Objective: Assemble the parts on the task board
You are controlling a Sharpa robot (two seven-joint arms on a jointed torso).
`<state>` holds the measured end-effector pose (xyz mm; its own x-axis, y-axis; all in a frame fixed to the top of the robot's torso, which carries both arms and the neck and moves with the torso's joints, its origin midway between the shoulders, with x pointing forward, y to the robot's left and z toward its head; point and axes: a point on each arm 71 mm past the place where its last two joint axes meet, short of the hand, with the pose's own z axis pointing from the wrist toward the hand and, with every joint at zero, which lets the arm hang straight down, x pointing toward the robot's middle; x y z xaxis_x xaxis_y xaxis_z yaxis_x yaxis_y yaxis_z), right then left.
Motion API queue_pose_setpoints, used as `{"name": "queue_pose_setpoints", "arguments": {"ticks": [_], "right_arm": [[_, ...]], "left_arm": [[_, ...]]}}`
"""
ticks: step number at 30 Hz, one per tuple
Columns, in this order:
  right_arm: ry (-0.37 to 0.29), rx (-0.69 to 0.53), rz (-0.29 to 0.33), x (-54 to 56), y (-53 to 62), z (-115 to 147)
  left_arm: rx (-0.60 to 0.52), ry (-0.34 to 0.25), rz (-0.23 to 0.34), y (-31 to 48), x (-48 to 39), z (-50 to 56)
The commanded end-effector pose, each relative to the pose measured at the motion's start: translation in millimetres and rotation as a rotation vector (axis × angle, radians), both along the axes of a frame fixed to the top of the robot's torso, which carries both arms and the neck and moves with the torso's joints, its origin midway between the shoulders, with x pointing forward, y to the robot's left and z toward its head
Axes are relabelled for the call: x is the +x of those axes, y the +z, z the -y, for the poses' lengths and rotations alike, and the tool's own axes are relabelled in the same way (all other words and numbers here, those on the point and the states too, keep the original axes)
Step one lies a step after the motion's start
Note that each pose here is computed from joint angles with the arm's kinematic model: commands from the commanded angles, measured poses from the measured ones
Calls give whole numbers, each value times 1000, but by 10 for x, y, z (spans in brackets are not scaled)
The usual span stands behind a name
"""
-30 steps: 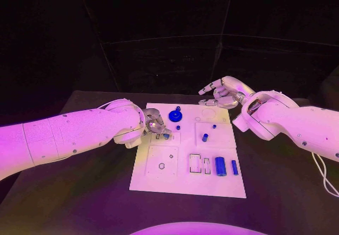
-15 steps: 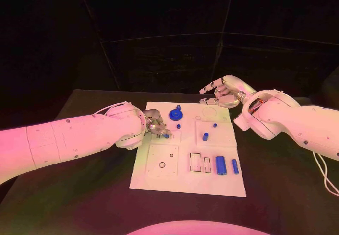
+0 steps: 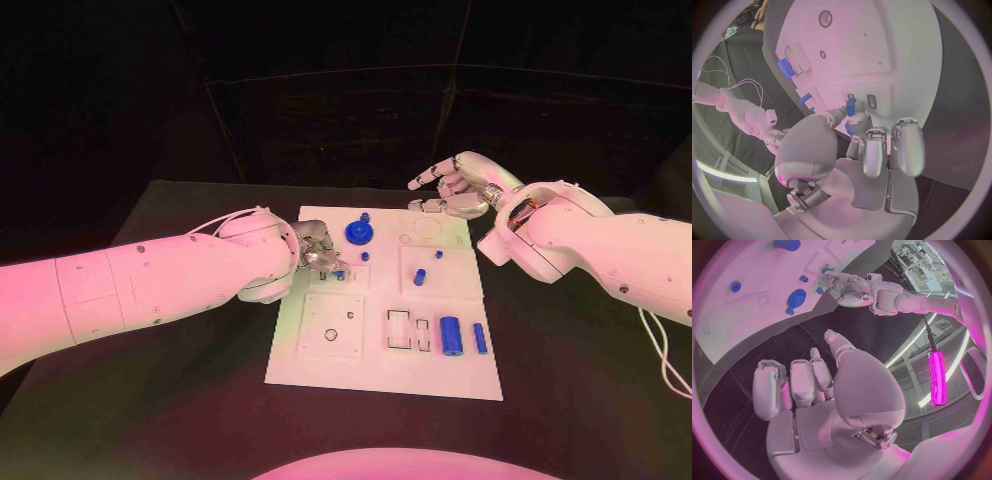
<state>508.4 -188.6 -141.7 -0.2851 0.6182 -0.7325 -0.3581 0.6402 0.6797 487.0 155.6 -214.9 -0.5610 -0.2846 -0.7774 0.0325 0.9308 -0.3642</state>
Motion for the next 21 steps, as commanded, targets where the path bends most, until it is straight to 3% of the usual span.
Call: {"name": "queue_pose_setpoints", "arguments": {"ticks": [1,21], "right_arm": [[10,-2,1,1,9,-10],[17,-6,-7,5,-1,-25]], "left_arm": [[22,-7,8,-1,-6,5],[54,-40,-38,-33,-48,34]]}}
